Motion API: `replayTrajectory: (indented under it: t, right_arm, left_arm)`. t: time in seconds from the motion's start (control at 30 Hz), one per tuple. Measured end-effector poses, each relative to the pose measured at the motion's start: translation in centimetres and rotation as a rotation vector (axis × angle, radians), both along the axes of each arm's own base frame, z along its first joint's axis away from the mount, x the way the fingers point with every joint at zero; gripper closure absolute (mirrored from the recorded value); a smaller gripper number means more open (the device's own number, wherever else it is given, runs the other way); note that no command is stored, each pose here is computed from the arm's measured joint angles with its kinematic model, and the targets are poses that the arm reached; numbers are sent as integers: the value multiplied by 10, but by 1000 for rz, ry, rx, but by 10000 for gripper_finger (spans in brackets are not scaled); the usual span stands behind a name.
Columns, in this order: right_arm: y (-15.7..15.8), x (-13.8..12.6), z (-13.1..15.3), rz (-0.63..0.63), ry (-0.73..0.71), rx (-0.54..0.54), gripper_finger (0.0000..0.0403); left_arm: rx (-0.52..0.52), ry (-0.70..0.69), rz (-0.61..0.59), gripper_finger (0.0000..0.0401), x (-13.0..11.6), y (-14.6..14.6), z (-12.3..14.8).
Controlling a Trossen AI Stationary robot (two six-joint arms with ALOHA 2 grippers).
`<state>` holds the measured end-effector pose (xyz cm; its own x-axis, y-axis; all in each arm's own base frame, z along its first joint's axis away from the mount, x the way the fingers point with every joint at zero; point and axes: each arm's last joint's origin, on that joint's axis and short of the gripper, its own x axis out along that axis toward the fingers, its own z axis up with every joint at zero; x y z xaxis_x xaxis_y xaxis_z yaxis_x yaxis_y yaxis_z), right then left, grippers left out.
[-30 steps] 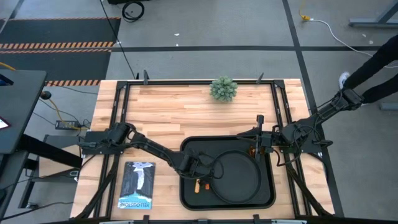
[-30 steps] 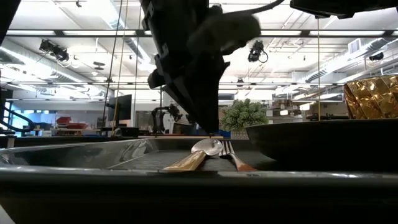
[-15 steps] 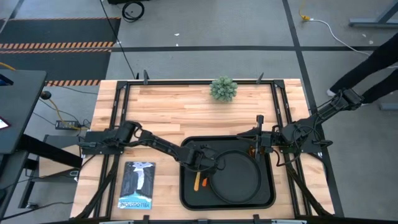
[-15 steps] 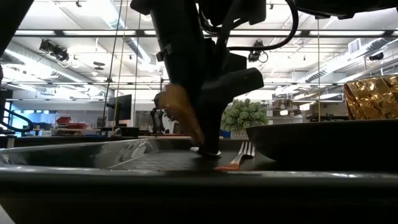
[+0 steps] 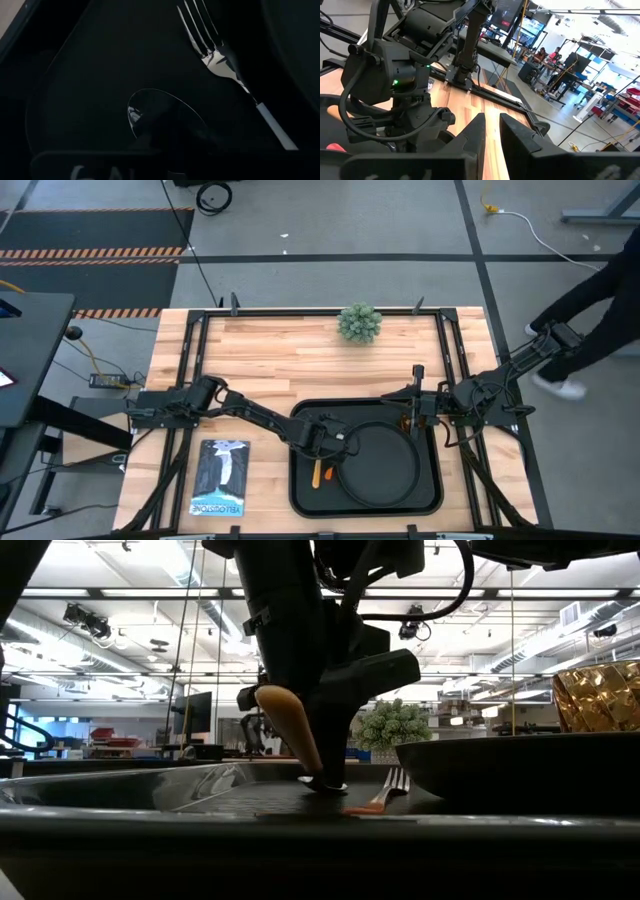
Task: Pick and place plate/cup/fork/spoon on tray
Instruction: Put the yellow spoon on the black tray to the left of the orange spoon, then adjust the orange fork on the black tray
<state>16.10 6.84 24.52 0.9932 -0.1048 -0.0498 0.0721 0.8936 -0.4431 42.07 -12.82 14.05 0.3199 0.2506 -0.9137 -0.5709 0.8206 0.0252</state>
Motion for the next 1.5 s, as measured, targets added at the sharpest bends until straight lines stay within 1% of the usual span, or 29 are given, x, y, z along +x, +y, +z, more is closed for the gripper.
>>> replayTrajectory:
  t: [0.17,0.5,0.57,0.67,0.73,0.9,1.0,1.17,1.27,1.33,1.5]
  right_arm:
    - [0,0,0,0,0,0,339]
    - [0,0,0,0,-1,0,339]
    - [0,0,0,0,-1,1,339]
    - [0,0,0,0,-1,0,339]
    - [0,0,0,0,-1,0,339]
    - [0,0,0,0,-1,4,339]
    - [0,0,0,0,-1,4,339]
    - [0,0,0,0,-2,4,339]
    - [0,0,0,0,-2,4,339]
    - [0,0,0,0,-3,5,339]
    - [0,0,0,0,-3,5,339]
  left_arm:
    - [-2,0,-6,361,1,0,2]
    - [-4,0,-38,361,6,-4,20]
    - [-24,-2,-82,361,9,-7,26]
    - [-84,0,-169,361,10,-15,31]
    - [-126,0,-204,361,9,-22,32]
    - [-204,4,-256,361,6,-37,30]
    - [-236,-49,-282,361,8,-45,26]
    - [-252,-59,-263,361,6,-48,20]
    - [-249,-52,-260,361,5,-48,17]
    - [-245,-75,-281,361,7,-48,18]
    - [-115,-100,-298,361,9,-44,19]
